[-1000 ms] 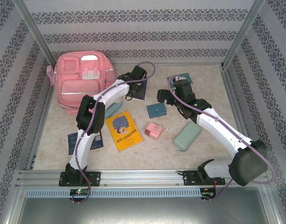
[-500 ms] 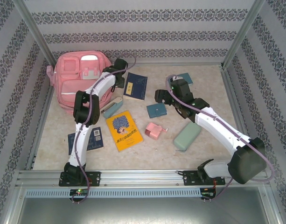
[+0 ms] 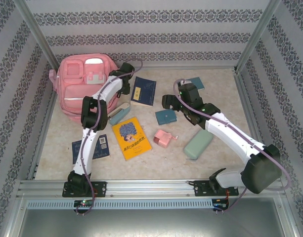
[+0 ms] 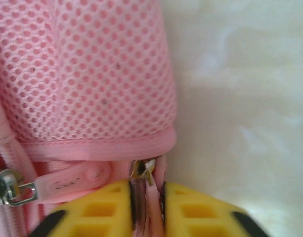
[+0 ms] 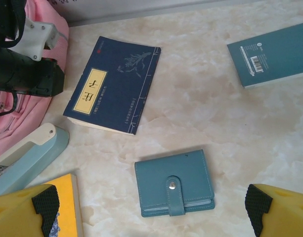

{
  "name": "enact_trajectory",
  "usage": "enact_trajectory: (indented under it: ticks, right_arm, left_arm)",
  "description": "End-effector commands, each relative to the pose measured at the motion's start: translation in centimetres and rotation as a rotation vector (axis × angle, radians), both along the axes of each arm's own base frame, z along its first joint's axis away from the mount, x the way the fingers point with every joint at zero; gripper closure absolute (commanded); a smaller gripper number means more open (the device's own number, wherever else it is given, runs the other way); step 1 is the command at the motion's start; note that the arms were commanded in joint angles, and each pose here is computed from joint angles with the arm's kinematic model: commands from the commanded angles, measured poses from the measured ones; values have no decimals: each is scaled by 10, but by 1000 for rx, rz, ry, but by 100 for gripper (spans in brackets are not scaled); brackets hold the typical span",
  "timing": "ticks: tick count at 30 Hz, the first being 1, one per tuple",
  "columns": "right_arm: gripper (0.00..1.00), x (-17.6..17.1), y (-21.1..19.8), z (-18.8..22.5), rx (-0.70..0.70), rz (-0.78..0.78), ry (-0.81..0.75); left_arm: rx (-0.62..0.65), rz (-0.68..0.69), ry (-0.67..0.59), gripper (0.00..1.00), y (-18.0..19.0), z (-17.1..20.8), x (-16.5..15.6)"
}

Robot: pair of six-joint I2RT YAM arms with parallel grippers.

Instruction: Pack books, pencil case, and school supplies into a backpack

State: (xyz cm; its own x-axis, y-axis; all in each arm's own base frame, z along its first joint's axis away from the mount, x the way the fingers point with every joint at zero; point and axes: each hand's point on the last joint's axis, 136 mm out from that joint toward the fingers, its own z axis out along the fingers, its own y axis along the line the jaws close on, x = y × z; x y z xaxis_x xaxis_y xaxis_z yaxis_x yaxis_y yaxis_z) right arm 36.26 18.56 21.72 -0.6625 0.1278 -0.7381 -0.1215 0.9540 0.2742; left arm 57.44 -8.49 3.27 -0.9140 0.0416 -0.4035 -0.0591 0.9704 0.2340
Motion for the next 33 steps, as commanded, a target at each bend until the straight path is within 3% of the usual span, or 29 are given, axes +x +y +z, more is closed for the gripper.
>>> enact_trajectory:
  ticks: [1, 8, 16, 26, 33]
  right_arm:
    - [2, 4, 3, 8, -12, 1, -18]
    - [2, 4, 3, 2, -11, -6, -8]
    - [2, 5, 5, 2, -12, -3, -14]
    - [2, 0, 0, 0, -9, -14, -19]
    - [2, -3, -3, -5, -8, -24, -13]
  left_arm:
    - [-9, 12, 114, 100, 10, -23, -19]
    - [-51, -50, 43, 100, -14, 9, -18]
    - [-131, -207, -29, 100, -92, 49, -41]
    - [-162, -439, -12, 100, -181, 59, -94]
    - [-142, -471, 10, 100, -190, 55, -123]
